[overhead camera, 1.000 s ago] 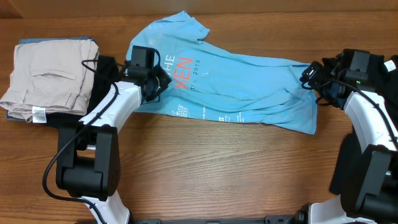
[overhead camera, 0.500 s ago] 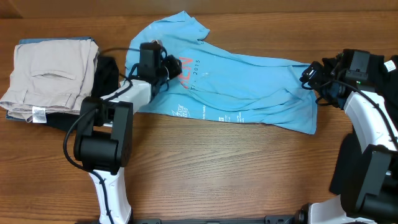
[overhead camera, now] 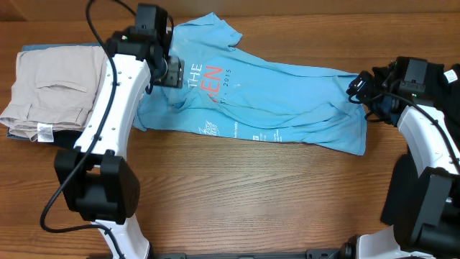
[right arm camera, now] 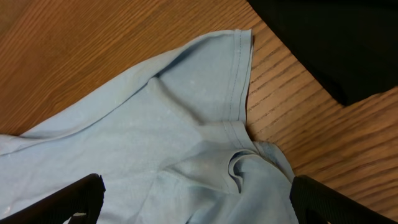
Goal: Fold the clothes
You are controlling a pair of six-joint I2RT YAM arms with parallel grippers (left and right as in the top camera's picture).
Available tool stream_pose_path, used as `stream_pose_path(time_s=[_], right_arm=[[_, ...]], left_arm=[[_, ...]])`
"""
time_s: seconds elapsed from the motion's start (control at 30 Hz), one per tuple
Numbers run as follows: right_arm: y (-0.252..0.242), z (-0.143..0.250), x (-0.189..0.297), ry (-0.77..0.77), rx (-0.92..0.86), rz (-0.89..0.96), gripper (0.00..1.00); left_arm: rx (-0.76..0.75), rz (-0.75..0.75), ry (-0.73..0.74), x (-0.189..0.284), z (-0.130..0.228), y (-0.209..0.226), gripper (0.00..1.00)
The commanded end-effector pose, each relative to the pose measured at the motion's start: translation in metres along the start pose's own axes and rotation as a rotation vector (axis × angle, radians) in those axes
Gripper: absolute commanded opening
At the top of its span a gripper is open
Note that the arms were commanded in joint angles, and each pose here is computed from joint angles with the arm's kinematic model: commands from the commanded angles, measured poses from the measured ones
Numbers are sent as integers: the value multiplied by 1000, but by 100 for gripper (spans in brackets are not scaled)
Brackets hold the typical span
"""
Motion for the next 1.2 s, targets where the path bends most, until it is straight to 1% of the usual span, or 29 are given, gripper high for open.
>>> stream_pose_path(time_s=[0.0, 0.03, 0.1, 0.17, 0.27, 0.33, 0.37, 0.47, 0.57, 0.6, 0.63, 0.67, 0.73, 0.87, 1.0, 1.03, 1.07, 1.17], right_arm=[[3, -12, 9, -39, 5, 0, 100], [3, -12, 9, -39, 5, 0, 100], [3, -12, 9, -39, 5, 0, 100], [3, -12, 9, -39, 5, 0, 100], [3, -12, 9, -39, 5, 0, 100], [3, -12, 9, -39, 5, 0, 100], [3, -12, 9, -39, 5, 0, 100], [3, -12, 9, -39, 5, 0, 100], [3, -12, 9, -39, 5, 0, 100], [3, -12, 9, -39, 5, 0, 100], [3, -12, 9, -39, 5, 0, 100], [3, -12, 9, -39, 5, 0, 100], [3, -12, 9, -39, 5, 0, 100], [3, -12, 9, -39, 5, 0, 100], [3, -12, 9, -39, 5, 0, 100], [3, -12, 9, -39, 5, 0, 100], [3, -12, 9, -39, 5, 0, 100], [3, -12, 9, -39, 5, 0, 100]], left_arm=[[-43, 5, 107, -31, 25, -3, 62], [-86, 2, 139, -43, 35, -6, 61], [-158, 9, 157, -54, 41, -12, 63], [-262, 26, 139, -61, 41, -28, 65], [-365, 45, 114, -73, 39, -48, 65], [-446, 102, 149, -92, 50, -64, 65], [-467, 106, 174, -105, 56, -67, 65], [-474, 56, 212, -131, 63, -60, 63], [-471, 60, 182, -133, 56, -63, 64], [-471, 44, 161, -130, 49, -62, 62], [-473, 24, 148, -128, 44, -61, 53], [-477, 9, 140, -126, 42, -60, 46], [-485, -22, 115, -119, 32, -61, 37], [-485, -24, 51, -104, 10, -69, 33], [-476, -17, -6, -104, -3, -74, 13], [-474, -15, -23, -104, -7, -75, 10], [-470, -12, -43, -104, -11, -77, 8], [-461, 19, -104, -103, -24, -86, 7]])
Point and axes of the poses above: each gripper's point midway between its finger pads, its own x axis back along the fingers, its own y axis along the line the jaws close on, z = x × y, the point moved 1 cm from there along x, back along the fingers, and after that the axes turned 10 degrees about x, right-handed, at the moved point
